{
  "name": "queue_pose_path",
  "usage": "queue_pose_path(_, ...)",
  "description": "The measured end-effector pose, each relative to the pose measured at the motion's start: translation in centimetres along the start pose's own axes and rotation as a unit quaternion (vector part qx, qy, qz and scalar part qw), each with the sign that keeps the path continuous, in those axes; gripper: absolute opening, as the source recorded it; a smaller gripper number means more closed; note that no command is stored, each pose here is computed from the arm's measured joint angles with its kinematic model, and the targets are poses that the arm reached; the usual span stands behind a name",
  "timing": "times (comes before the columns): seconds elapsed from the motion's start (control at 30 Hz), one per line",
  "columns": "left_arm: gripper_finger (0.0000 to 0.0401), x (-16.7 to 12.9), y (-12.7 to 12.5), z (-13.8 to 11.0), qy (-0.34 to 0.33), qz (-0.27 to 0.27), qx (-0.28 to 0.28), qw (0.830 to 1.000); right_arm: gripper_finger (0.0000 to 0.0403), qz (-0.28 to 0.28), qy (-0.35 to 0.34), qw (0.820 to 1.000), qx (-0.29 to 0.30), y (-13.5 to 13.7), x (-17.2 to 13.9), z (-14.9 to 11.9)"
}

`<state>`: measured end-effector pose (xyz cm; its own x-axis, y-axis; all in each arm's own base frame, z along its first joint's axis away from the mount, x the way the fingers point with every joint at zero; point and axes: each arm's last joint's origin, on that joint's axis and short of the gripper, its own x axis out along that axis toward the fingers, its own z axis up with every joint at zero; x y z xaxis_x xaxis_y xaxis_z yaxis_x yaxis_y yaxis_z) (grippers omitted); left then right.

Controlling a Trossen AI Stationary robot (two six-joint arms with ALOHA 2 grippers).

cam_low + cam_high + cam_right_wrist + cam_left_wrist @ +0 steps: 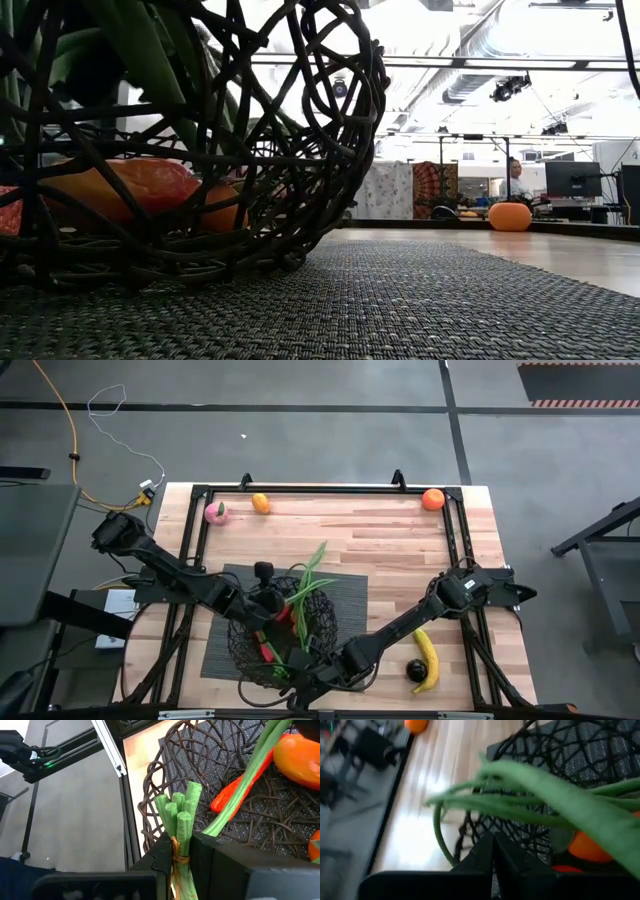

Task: Build produce basket
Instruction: Put the green string beans into the black wire basket

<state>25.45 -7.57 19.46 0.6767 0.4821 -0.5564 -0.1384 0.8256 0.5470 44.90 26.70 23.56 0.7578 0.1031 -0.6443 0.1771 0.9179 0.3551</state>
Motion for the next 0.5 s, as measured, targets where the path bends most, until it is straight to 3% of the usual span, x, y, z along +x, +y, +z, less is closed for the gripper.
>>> queue_pose_path(0.17,0.0,-0.8,0.1,1.5,-0.021,-0.001,0.146,0.989,0.0026,0.0,0.0,1.0,0.0,0.0,0.0,0.0)
queue_pose_path(0.33,0.0,-1.2,0.0,1.5,-0.004,-0.005,0.284,0.959,0.0026,0.0,0.001,1.0,-0.001,-0.1,0.0,0.0)
queue_pose_path(0.4,0.0,-1.2,0.1,1.2,0.011,0.003,0.315,0.949,0.0026,0.0,0.001,1.0,-0.001,-0.1,0.0,0.0)
queue_pose_path(0.5,0.0,-1.0,0.6,1.0,0.03,0.039,0.315,0.948,0.0026,0.0,0.001,1.0,-0.001,0.0,0.0,0.0)
